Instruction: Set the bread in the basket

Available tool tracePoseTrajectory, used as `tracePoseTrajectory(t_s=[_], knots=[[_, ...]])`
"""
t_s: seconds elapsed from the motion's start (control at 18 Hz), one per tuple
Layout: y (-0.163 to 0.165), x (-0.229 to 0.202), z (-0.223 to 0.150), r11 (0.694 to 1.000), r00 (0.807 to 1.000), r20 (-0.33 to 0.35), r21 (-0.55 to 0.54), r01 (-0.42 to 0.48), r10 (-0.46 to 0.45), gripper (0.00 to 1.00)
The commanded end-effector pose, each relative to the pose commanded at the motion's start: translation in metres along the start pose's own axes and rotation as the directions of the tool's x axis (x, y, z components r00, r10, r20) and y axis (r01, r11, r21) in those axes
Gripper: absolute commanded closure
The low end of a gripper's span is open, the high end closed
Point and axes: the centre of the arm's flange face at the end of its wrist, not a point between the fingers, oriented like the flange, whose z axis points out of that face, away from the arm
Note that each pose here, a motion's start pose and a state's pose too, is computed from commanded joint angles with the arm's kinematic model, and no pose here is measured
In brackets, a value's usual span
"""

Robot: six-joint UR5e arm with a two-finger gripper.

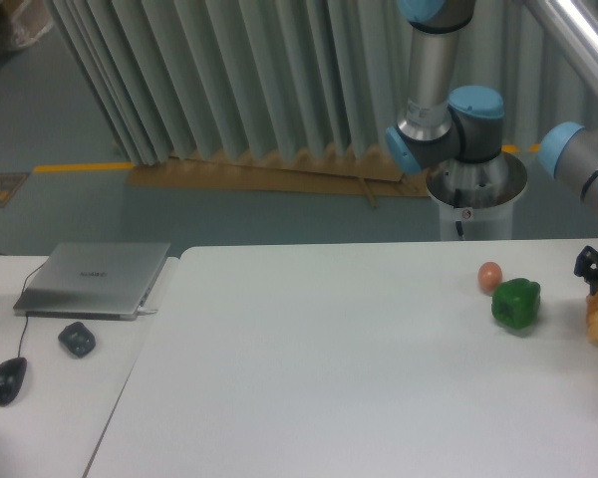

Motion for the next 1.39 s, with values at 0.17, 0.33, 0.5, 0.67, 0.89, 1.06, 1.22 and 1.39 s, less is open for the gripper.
tracePoseTrajectory(t_s=[0.17,0.33,0.5,0.67,0.89,1.06,1.22,1.39], knots=[[-0.003,0.001,0.003,0.999,1.0,-0.009,0.047,0.005,-0.004,0.0],[-0.01,0.007,0.01,0.992,0.999,-0.037,0.126,0.01,-0.006,0.0],[-0.009,0.006,0.007,0.992,0.999,-0.032,0.127,0.009,-0.005,0.0],[0.0,0.0,0.01,0.992,0.999,-0.035,0.123,0.001,0.003,0.0],[0.005,-0.002,0.012,0.994,0.999,-0.029,0.11,-0.017,0.02,0.0],[0.004,-0.001,0.012,0.994,0.999,-0.031,0.107,-0.017,0.02,0.0],[0.002,0.001,0.015,0.994,0.999,-0.035,0.104,-0.025,0.029,0.0],[-0.001,0.002,0.018,0.995,0.999,-0.04,0.097,-0.026,0.03,0.04]])
